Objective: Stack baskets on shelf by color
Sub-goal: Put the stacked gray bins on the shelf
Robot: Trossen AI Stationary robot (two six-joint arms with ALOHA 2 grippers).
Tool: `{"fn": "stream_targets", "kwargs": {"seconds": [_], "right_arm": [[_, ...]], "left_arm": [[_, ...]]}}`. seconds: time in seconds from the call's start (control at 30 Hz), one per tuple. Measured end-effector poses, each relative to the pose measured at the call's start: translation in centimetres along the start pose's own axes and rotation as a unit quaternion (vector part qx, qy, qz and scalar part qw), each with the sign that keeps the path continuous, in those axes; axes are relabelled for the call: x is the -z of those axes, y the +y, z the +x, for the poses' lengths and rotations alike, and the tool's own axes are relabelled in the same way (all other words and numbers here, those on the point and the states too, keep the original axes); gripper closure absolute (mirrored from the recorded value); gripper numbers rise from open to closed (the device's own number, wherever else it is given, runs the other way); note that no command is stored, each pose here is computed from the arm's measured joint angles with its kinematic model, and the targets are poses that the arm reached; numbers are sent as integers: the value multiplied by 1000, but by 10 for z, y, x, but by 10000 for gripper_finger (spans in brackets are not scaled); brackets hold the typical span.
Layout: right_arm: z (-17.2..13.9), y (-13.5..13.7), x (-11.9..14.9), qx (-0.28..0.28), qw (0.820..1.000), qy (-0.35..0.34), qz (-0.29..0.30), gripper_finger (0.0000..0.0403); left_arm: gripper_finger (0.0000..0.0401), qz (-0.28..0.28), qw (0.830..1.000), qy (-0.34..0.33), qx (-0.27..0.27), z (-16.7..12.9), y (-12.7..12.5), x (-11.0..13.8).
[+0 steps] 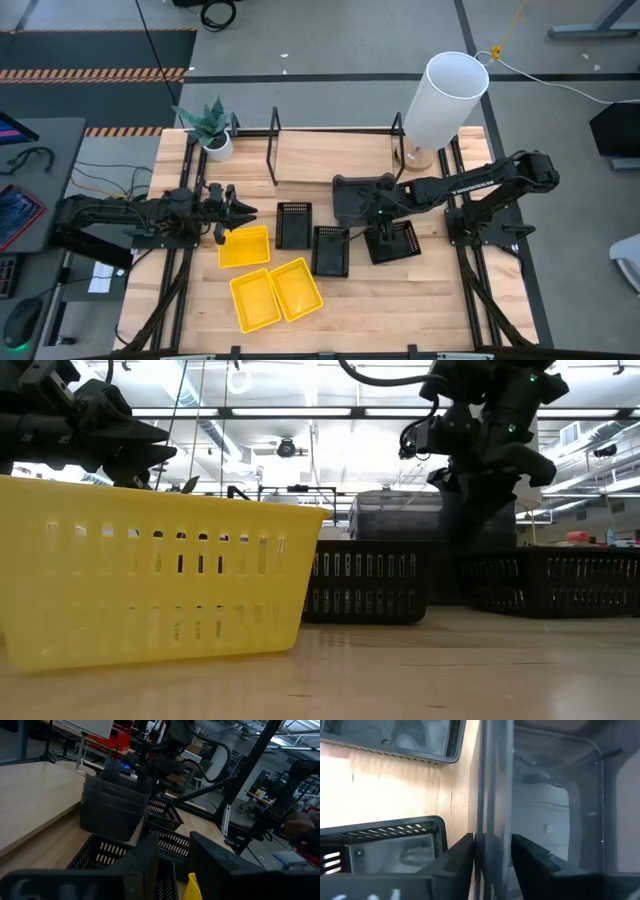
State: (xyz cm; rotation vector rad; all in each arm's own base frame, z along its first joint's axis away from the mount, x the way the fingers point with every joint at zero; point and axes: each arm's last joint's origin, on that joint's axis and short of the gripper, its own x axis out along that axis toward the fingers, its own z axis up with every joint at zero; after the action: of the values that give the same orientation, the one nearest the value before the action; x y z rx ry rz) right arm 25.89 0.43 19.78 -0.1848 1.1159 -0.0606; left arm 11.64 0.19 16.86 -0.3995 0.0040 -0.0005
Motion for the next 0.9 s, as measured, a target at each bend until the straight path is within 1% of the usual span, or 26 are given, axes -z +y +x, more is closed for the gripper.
{"fn": "stream_targets", "kwargs": {"seconds": [0.1, 0.27, 0.3, 0.47, 0.57, 0.77, 0.9], "right_arm": [[0, 0, 2, -3, 1000, 9, -1, 302], [0, 1, 3, -5, 1000, 15, 6, 376], [0, 1, 3, -9, 1000, 16, 6, 385], [0, 4, 2, -13, 1000, 12, 6, 377], [-5, 4, -2, -16, 1000, 13, 2, 386], [-27, 0, -27, -11, 999, -32, -7, 386], [-40, -8, -41, -3, 999, -53, -7, 386]], "left_arm": [[284, 0, 1000, 0, 0, 0, 0, 0], [284, 0, 1000, 0, 0, 0, 0, 0], [284, 0, 1000, 0, 0, 0, 0, 0], [284, 0, 1000, 0, 0, 0, 0, 0], [284, 0, 1000, 0, 0, 0, 0, 0], [284, 0, 1000, 0, 0, 0, 0, 0], [284, 0, 1000, 0, 0, 0, 0, 0]]}}
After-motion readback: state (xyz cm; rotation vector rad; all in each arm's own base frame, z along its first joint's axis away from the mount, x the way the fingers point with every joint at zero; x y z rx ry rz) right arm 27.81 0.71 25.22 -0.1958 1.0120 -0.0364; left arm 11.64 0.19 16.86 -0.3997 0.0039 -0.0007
